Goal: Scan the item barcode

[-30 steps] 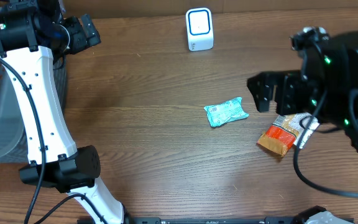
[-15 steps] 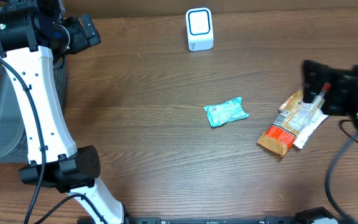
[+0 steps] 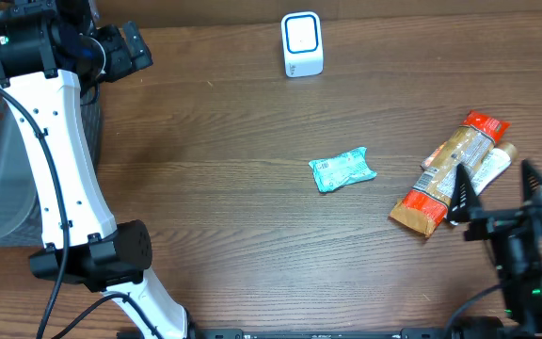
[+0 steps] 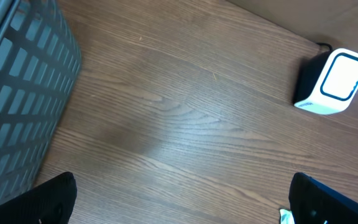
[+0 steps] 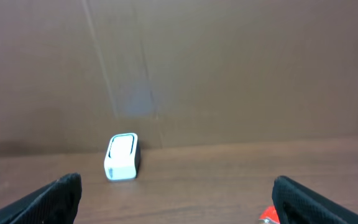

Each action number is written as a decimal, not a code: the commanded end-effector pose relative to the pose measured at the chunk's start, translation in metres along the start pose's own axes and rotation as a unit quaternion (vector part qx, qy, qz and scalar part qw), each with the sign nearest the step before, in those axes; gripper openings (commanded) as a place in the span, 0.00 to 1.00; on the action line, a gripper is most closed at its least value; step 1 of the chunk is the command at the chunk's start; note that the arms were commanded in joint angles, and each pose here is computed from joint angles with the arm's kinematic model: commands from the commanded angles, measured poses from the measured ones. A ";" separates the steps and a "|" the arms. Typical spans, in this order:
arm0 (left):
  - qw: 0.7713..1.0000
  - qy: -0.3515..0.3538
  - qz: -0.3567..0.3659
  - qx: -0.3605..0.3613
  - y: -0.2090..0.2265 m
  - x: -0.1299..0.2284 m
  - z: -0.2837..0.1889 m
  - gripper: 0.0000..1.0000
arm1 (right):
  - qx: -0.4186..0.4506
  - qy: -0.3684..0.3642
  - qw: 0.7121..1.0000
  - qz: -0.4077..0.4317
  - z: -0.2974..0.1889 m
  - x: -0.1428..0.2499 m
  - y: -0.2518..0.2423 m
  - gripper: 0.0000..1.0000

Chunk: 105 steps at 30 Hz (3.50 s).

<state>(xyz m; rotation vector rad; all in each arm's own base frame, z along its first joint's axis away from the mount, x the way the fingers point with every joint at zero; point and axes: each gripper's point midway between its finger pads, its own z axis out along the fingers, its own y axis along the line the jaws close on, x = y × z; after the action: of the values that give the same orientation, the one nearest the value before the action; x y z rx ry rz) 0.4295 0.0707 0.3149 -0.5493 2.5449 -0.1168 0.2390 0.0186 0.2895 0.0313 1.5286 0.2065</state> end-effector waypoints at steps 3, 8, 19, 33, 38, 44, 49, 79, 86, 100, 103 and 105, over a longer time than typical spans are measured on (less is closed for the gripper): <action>1.000 -0.008 0.003 0.001 -0.002 -0.004 -0.003 1.00 | -0.003 -0.002 1.000 -0.004 0.003 0.063 -0.010 1.00; 1.000 -0.008 0.003 0.001 -0.002 -0.004 -0.003 1.00 | 0.002 0.025 1.000 -0.001 0.004 0.110 -0.017 1.00; 1.000 -0.008 0.003 0.002 -0.002 -0.004 -0.003 1.00 | -0.012 0.030 0.999 0.003 0.001 0.116 -0.012 1.00; 1.000 -0.008 0.003 0.002 -0.002 -0.004 -0.003 1.00 | -0.012 0.030 0.999 0.003 0.001 0.116 -0.012 1.00; 1.000 -0.008 0.003 0.002 -0.002 -0.004 -0.003 1.00 | -0.012 0.030 0.999 0.003 0.001 0.116 -0.012 1.00; 1.000 0.014 0.007 -0.004 0.001 0.007 -0.003 1.00 | -0.012 0.030 0.999 0.003 0.001 0.116 -0.012 1.00; 0.999 -0.026 0.025 0.013 -0.008 0.000 -0.019 1.00 | -0.012 0.030 0.999 0.003 0.001 0.116 -0.012 1.00; 0.841 -0.488 0.217 0.094 0.029 0.212 0.000 1.00 | -0.012 0.030 0.999 0.003 0.001 0.116 -0.012 1.00; 0.845 -0.487 0.205 0.087 0.037 0.232 0.023 1.00 | -0.012 0.030 0.999 0.003 0.001 0.116 -0.012 1.00; 0.859 -0.450 0.220 0.104 0.029 0.248 0.038 1.00 | -0.012 0.030 0.999 0.003 0.001 0.116 -0.012 1.00; 0.859 -0.450 0.220 0.104 0.029 0.248 0.038 1.00 | -0.012 0.030 0.999 0.003 0.001 0.116 -0.012 1.00; 0.859 -0.450 0.219 0.104 0.029 0.248 0.038 1.00 | -0.012 0.030 0.999 0.003 0.001 0.116 -0.012 1.00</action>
<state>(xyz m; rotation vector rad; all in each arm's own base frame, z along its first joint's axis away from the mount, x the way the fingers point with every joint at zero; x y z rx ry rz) 0.2463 -0.0039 0.1581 0.1166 1.6414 0.0379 0.2448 0.0246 0.1745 0.0088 1.5904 0.2329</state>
